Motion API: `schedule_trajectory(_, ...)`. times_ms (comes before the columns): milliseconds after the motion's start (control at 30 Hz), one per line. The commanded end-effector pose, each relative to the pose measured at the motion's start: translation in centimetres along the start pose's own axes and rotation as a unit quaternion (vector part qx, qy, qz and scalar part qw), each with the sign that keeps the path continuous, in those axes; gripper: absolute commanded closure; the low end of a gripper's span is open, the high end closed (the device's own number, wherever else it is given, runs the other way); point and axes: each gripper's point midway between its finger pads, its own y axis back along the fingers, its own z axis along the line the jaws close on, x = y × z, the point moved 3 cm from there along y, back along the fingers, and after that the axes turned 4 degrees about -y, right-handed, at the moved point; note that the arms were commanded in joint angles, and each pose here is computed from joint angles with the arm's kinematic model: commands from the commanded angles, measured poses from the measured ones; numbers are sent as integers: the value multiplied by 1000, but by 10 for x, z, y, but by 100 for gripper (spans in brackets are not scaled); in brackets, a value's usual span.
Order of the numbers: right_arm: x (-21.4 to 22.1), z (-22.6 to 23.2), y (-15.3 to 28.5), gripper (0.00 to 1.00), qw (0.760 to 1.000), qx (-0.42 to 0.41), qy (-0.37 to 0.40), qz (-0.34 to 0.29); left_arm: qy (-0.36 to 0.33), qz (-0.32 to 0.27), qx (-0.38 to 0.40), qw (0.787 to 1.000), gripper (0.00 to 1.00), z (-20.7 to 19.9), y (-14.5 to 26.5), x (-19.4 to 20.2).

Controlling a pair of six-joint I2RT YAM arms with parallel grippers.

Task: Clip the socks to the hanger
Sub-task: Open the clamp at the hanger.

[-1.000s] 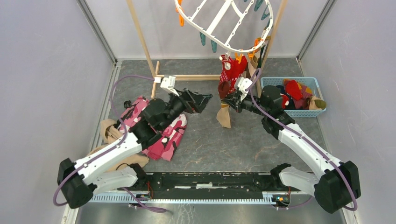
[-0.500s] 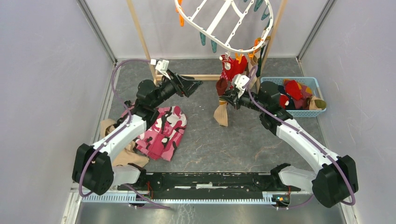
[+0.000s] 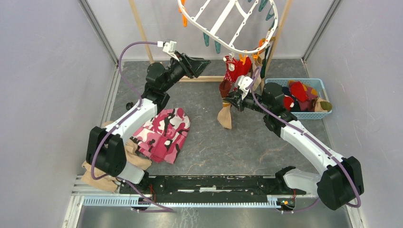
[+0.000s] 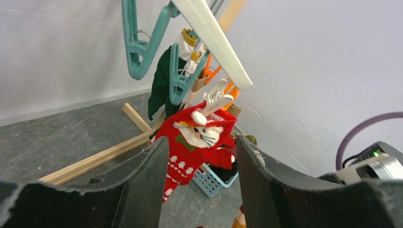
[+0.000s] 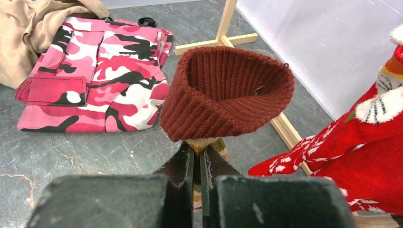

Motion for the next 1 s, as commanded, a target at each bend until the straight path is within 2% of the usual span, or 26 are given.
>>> schedule_trajectory(0, -28, -4, -2, 100, 999, -2, 23, -35, -27, -12, -11, 1000, 39, -4, -23, -17)
schedule_trajectory(567, -27, -3, -2, 100, 999, -8, 21, -33, -45, 5, -23, 999, 38, 12, -60, -16)
schedule_trajectory(967, -26, -3, -2, 100, 999, -6, 21, -32, -45, -11, 9, 999, 39, 10, -79, -19)
